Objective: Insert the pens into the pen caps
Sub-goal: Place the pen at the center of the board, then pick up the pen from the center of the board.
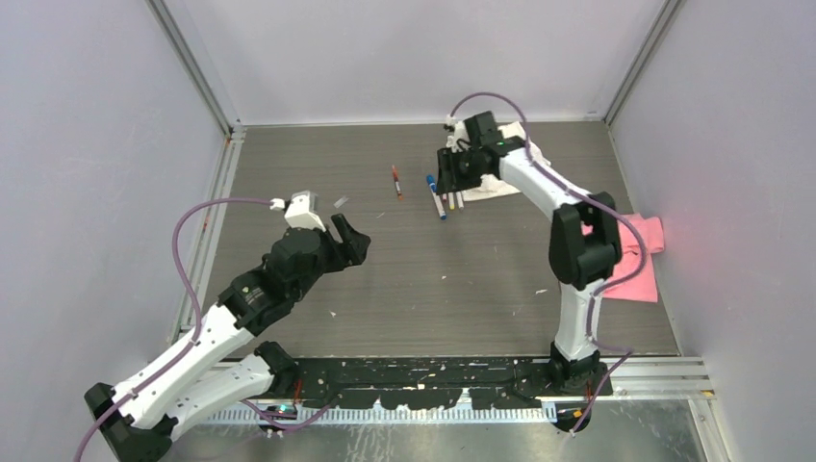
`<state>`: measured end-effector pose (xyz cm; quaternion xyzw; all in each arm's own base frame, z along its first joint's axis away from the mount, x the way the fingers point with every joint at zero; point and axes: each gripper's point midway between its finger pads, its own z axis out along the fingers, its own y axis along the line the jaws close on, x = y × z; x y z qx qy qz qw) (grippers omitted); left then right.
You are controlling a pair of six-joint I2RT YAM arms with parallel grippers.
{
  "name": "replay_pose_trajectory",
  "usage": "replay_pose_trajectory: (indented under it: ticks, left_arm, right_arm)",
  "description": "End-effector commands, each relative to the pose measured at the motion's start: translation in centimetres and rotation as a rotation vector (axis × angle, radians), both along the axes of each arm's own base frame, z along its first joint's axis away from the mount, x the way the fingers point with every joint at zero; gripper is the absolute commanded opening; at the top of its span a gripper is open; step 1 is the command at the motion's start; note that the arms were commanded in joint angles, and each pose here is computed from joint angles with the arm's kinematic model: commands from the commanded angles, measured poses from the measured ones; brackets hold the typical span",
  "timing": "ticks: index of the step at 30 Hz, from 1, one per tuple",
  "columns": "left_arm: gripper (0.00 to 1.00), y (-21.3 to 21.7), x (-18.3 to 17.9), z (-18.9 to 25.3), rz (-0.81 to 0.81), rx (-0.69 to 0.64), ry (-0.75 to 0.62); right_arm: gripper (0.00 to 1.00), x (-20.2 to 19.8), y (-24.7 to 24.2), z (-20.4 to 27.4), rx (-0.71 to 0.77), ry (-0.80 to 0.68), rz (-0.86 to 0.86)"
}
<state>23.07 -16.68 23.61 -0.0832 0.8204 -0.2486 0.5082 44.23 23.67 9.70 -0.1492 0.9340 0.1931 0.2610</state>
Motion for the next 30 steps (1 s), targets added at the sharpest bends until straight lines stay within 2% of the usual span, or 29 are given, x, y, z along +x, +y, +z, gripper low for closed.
replay_pose_trajectory:
  ticks: [1, 8, 13, 14, 17, 21, 26, 30]
  left_arm:
    - [0.75, -0.7, 1.0, -1.1, -0.009, -0.039, 0.058]
    - [0.73, 1.9, 3.4, -4.3, 0.041, -0.07, 0.217]
    - [0.67, 5.8, 4.3, -7.5, 0.157, -0.078, 0.366]
    - [0.62, 6.5, 4.4, -8.3, 0.195, -0.087, 0.4]
    - [0.5, 8.2, 5.0, -10.4, 0.303, -0.11, 0.486]
    - [0.44, 10.2, 5.6, -12.5, 0.447, -0.077, 0.577]
    - [0.43, 12.4, 5.1, -15.0, 0.616, 0.013, 0.732]
    - [0.44, 13.2, 5.2, -16.5, 0.7, 0.018, 0.784]
  right_arm:
    - [0.56, -3.1, -0.2, 8.7, 0.248, -0.101, 0.226]
    - [0.66, -8.9, -1.4, 12.1, 0.503, -0.184, 0.379]
    - [0.67, -12.6, -1.7, 10.4, 0.575, -0.158, 0.47]
    - [0.67, -12.9, -1.8, 9.9, 0.578, -0.147, 0.467]
    - [0.67, -13.4, -2.6, 8.9, 0.577, -0.131, 0.447]
    - [0.68, -13.4, -3.6, 8.1, 0.581, -0.127, 0.41]
    - [0.68, -12.9, -4.6, 7.6, 0.59, -0.125, 0.361]
    - [0.67, -12.7, -5.0, 7.2, 0.59, -0.115, 0.343]
